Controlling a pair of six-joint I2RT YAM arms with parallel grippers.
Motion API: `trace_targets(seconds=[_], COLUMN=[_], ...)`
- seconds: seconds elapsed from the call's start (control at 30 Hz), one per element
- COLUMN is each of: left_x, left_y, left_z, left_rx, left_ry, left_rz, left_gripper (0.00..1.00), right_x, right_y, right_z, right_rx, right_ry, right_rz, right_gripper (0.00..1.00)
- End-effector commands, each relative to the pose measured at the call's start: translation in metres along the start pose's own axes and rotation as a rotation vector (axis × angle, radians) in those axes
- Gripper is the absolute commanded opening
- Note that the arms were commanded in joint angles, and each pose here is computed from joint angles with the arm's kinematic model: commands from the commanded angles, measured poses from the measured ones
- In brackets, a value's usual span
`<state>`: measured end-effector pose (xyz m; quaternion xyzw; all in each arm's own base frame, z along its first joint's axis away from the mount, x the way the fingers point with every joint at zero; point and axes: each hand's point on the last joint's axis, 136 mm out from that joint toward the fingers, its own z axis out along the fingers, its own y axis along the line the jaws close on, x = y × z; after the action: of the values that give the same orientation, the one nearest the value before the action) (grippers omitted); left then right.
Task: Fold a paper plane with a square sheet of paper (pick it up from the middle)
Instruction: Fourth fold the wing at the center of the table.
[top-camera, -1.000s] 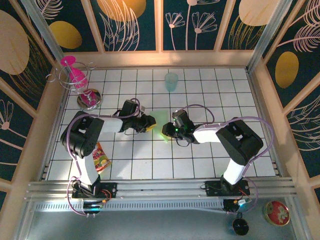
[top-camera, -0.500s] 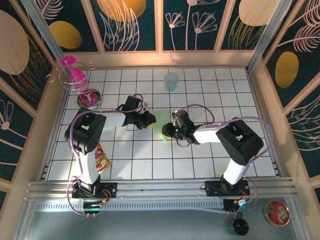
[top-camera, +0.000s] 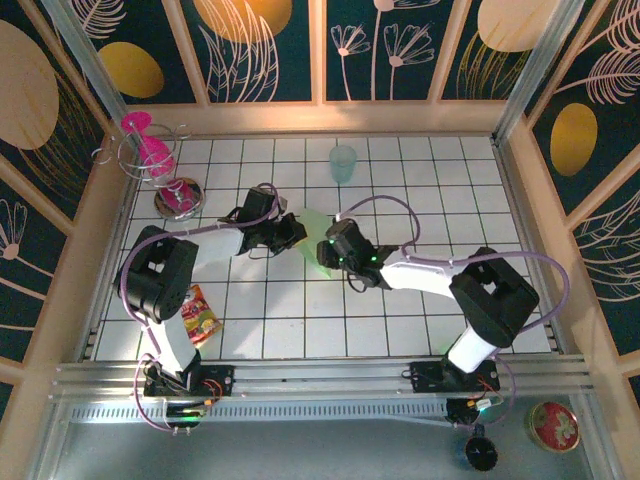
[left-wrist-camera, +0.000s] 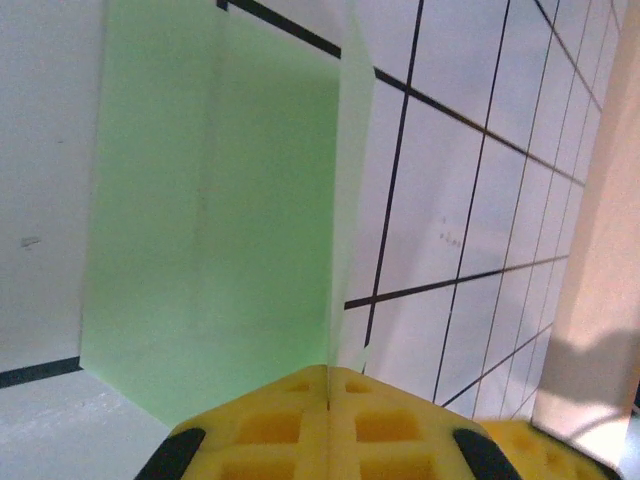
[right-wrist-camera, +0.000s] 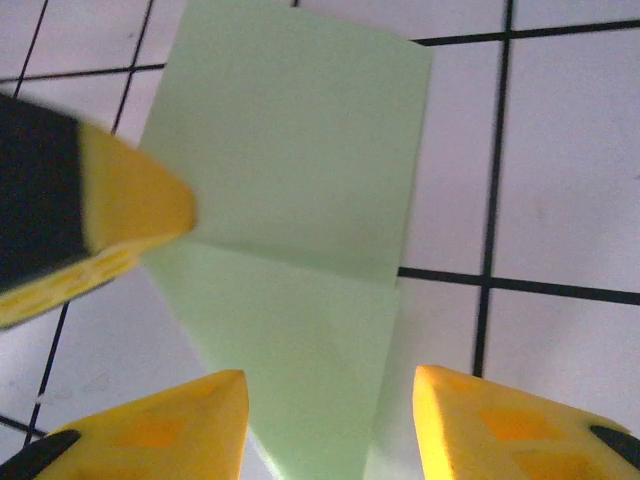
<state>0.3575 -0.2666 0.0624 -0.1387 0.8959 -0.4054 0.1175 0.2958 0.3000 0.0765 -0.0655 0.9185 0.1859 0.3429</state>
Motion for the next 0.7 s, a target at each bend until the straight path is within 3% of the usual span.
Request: trace_targets(seconds=[0.0,0.2,0.67], left_x=[-0.005,-0.006,-0.004], left_y=[0.003,0.005,0.004], left_z=[-0.005,-0.004,-0.004], left_rx=[-0.019,-0.028,-0.026], left_ry=[-0.055,-0.059,-0.045], left_rz=[-0.052,-0.068,-0.077], left_gripper=[0.05,0.05,0.06], right_x=[0.004,0.019,0.015], right_y=[-0.004,0.025,0.012], right_z=[0.004,0.024,0.039], right_rx=[0.132,0.126,0.218], right_ry=[-0.028,-0.013,-0.067], right_rz=[-0.105,-0.19,-0.263], right_gripper=[0.48,0.44,0.39])
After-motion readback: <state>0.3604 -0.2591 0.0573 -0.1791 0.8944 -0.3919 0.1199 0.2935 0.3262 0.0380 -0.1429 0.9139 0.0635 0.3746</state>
